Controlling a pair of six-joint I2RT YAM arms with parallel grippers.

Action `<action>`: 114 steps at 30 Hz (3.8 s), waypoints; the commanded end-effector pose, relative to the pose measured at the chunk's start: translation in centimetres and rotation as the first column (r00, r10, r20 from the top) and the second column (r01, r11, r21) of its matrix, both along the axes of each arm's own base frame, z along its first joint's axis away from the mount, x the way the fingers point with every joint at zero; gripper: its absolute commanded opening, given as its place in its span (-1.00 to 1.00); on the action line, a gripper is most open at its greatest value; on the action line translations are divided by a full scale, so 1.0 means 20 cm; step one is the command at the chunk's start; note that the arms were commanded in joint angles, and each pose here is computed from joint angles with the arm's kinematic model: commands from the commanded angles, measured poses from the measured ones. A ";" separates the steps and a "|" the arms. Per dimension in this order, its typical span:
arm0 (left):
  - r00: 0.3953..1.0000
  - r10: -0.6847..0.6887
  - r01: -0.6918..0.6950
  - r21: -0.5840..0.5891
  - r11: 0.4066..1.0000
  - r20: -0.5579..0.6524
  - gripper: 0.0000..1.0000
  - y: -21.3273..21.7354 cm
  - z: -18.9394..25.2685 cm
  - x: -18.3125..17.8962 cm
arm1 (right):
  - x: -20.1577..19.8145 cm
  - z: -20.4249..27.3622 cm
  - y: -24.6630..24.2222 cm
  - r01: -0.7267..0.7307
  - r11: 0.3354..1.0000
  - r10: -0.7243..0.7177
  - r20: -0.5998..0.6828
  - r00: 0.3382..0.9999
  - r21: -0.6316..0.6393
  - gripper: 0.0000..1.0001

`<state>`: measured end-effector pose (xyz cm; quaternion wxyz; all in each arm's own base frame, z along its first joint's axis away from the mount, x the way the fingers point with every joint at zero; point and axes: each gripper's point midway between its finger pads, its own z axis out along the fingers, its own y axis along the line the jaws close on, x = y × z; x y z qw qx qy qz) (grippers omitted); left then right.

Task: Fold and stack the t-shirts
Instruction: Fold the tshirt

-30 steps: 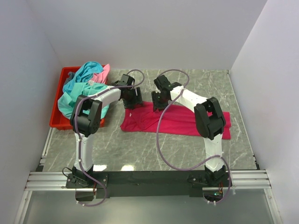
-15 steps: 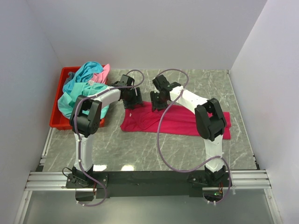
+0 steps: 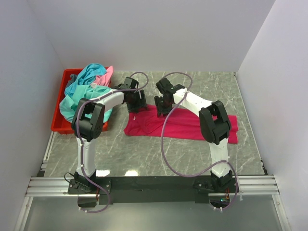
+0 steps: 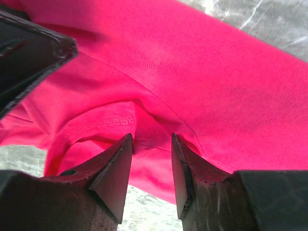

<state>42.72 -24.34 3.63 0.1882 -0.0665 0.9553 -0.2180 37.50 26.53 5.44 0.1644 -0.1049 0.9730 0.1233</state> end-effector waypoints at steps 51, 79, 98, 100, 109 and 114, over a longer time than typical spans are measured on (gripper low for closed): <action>0.994 -0.002 0.006 0.036 0.999 -0.110 0.46 0.04 -0.15 -0.13 | -0.37 0.05 -0.29 -0.100 0.985 0.099 -0.020 0.995 -0.141 -0.59; 0.992 -0.006 0.013 0.053 0.998 -0.123 0.46 0.05 -0.17 -0.14 | -0.04 0.08 0.13 -0.175 0.982 0.170 0.063 0.983 0.076 -0.21; 0.989 -0.008 0.015 0.051 0.999 -0.146 0.46 0.04 -0.22 -0.16 | -0.33 -0.03 0.05 -0.223 0.974 0.224 -0.022 0.974 0.025 -0.19; 0.989 -0.008 0.015 0.049 0.999 -0.150 0.46 0.04 -0.23 -0.16 | -0.35 0.01 0.04 -0.225 0.974 0.225 -0.014 0.974 0.025 -0.19; 0.987 -0.009 0.018 0.051 0.999 -0.157 0.46 0.04 -0.24 -0.16 | -0.50 0.00 0.00 -0.281 0.958 0.286 -0.089 0.954 0.062 -0.19; 0.988 -0.006 0.014 0.054 0.998 -0.153 0.47 0.05 -0.24 -0.16 | -0.58 -0.04 -0.02 -0.301 0.951 0.309 -0.133 0.942 0.074 -0.20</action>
